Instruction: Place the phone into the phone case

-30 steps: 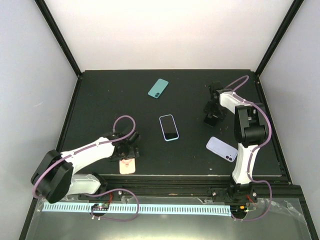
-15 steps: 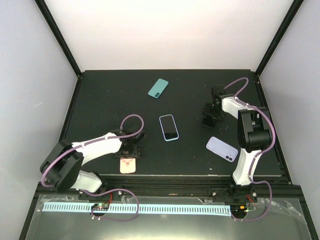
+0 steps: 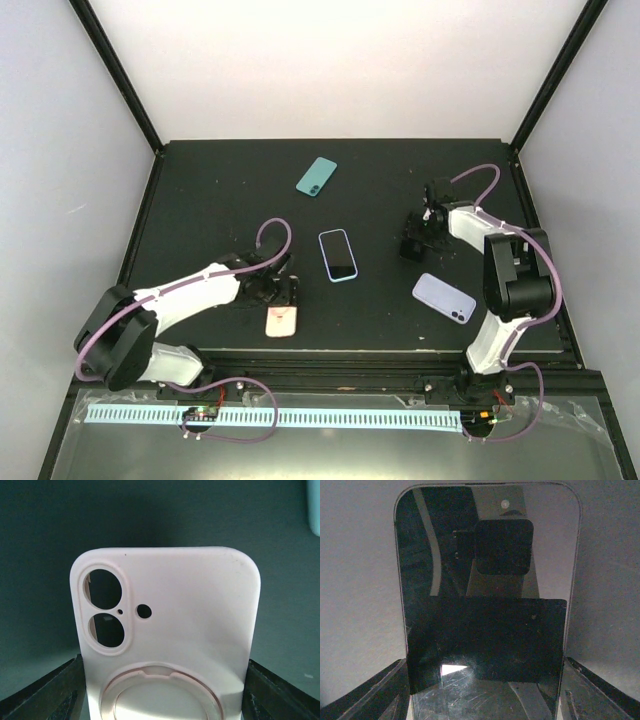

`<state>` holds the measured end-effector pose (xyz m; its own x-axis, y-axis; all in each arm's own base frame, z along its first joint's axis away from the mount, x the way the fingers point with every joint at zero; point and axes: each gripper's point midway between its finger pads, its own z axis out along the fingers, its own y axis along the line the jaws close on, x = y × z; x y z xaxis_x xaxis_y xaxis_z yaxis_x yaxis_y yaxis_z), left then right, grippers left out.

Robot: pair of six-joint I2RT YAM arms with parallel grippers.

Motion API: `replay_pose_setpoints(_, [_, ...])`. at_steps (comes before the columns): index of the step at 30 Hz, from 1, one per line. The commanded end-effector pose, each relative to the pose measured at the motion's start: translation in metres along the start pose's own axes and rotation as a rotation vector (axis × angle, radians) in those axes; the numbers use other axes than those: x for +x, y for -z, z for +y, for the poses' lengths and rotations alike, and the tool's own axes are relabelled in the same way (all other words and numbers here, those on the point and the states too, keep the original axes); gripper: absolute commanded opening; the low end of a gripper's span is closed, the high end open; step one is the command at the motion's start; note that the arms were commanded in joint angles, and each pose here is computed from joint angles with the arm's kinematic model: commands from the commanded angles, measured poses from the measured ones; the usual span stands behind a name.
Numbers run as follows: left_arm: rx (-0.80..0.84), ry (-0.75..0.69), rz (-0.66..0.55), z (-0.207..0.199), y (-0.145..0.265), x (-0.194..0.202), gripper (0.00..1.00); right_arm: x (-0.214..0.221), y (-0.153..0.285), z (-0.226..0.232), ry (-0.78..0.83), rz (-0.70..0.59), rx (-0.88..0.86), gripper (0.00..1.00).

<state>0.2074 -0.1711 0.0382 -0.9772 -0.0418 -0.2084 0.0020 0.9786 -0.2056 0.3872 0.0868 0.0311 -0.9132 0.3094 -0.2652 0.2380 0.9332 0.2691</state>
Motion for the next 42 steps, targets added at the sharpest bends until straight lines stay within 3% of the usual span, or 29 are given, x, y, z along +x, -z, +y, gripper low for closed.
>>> replay_pose_setpoints(1, [0.314, -0.014, -0.036, -0.063, 0.025, -0.021, 0.69, -0.007, 0.026, 0.033, 0.062, -0.07, -0.139, 0.66])
replay_pose_setpoints(8, [0.638, 0.047, -0.034, -0.11, 0.044, -0.035, 0.69, 0.03, 0.043, 0.058, 0.087, -0.048, -0.284, 0.66])
replay_pose_setpoints(13, [0.743, 0.061, -0.035, -0.127, 0.051, -0.044, 0.69, 0.066, 0.051, 0.072, 0.136, -0.015, -0.345, 0.66])
replay_pose_setpoints(28, [0.844, 0.071, -0.023, -0.14, 0.049, -0.048, 0.7, 0.178, 0.073, 0.151, 0.283, 0.111, -0.611, 0.65])
replay_pose_setpoints(42, [0.748, 0.083, 0.002, -0.118, 0.02, -0.031, 0.86, 0.206, 0.071, 0.188, 0.324, 0.163, -0.668, 0.65])
